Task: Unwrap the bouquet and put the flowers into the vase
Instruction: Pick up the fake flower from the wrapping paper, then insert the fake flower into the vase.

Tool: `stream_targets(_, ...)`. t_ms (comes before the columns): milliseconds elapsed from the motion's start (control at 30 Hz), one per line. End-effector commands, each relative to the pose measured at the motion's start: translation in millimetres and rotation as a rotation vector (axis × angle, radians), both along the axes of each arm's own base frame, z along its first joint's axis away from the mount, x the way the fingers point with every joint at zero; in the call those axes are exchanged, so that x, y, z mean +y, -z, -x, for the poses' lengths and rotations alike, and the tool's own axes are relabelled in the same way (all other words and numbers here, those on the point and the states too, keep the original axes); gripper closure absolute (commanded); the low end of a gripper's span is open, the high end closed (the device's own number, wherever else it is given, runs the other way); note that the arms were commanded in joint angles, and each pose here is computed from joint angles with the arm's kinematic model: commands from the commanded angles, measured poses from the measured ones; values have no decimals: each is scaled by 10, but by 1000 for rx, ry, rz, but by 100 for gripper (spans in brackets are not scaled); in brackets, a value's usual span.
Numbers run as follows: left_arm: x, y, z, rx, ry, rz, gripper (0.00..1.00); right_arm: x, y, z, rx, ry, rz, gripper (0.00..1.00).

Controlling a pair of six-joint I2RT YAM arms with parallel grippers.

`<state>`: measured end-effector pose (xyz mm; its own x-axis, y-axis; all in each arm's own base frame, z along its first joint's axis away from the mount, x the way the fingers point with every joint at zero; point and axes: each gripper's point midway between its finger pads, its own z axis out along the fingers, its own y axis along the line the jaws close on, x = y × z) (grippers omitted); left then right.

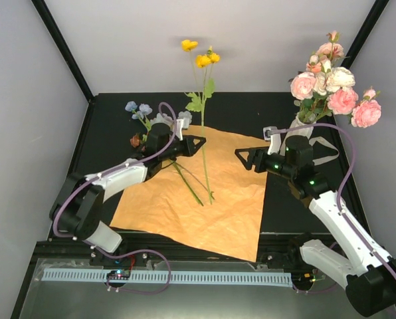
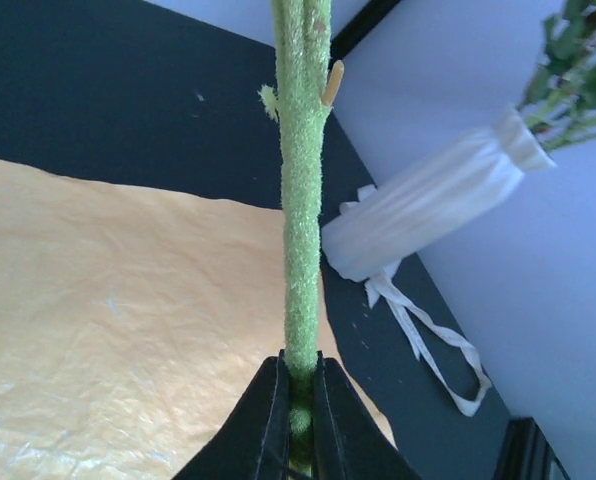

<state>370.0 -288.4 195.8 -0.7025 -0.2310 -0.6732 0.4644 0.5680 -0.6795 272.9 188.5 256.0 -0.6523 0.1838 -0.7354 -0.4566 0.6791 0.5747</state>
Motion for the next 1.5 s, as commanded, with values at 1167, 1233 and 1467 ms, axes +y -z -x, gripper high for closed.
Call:
stream_targets(1167,-25,-919,1759,-223,532,36,99,1093,-800,167,-41,-299,-300,73)
stream_targets(1233,-24,-911,1770,-215,536,35,98,1088,-794,169,-46,-297,-298,85)
stream_targets(1467,76,-1018,1769,-207,486,-26,43,908,-910,49,-162,-183,-215,99)
